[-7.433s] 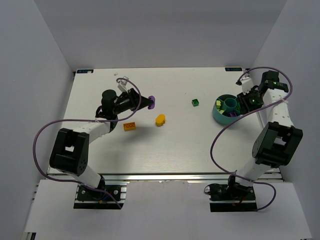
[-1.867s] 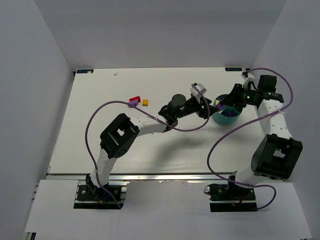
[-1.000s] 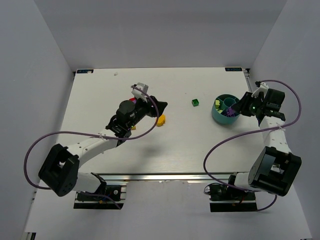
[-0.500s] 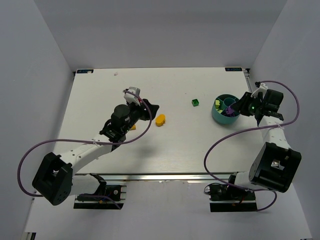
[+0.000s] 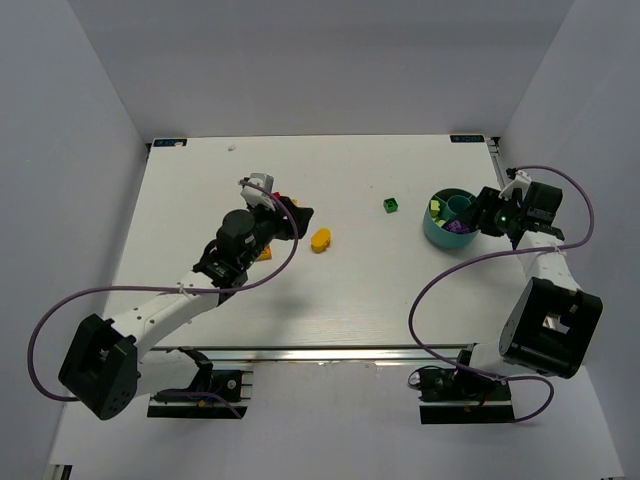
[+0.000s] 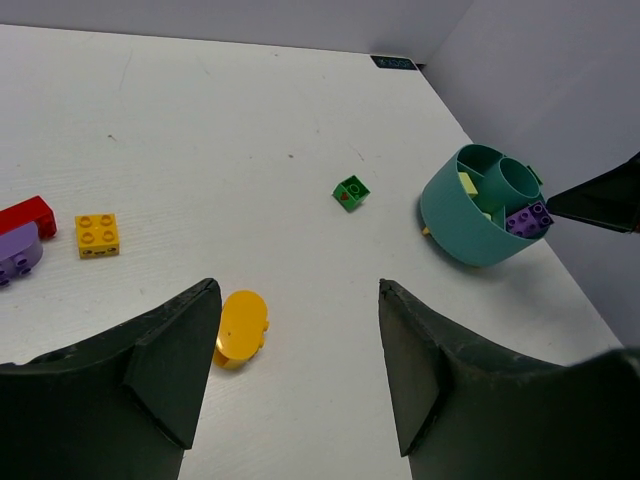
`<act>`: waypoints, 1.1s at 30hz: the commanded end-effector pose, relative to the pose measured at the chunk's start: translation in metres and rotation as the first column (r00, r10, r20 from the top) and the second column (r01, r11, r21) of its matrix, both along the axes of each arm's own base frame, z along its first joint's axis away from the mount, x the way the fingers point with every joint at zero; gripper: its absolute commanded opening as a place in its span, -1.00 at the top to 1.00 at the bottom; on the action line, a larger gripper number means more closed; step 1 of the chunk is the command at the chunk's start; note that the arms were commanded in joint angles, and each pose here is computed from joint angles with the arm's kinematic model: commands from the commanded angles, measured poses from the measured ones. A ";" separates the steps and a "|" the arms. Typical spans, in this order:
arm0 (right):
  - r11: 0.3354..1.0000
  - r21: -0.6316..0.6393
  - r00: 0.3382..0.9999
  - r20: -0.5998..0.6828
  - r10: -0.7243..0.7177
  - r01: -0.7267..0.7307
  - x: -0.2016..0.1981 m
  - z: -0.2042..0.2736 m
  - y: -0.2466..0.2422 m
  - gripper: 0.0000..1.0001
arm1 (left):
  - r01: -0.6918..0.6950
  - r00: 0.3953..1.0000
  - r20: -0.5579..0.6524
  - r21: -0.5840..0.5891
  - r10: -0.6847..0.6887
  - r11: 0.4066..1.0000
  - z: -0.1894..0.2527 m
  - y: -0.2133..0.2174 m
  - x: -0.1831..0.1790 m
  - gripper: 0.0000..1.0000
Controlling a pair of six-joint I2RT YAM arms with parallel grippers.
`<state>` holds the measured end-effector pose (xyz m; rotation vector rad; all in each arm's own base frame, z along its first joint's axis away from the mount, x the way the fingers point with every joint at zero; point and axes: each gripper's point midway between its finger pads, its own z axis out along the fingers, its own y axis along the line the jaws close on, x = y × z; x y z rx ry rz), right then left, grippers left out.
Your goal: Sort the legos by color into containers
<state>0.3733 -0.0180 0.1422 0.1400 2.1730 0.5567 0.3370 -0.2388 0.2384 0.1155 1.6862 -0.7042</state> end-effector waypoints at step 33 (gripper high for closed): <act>0.661 -0.290 0.585 0.310 0.749 -0.692 -0.034 0.084 0.149 0.05 | -0.234 0.691 -0.660 0.182 0.295 0.955 -0.135 0.153 0.108 -0.63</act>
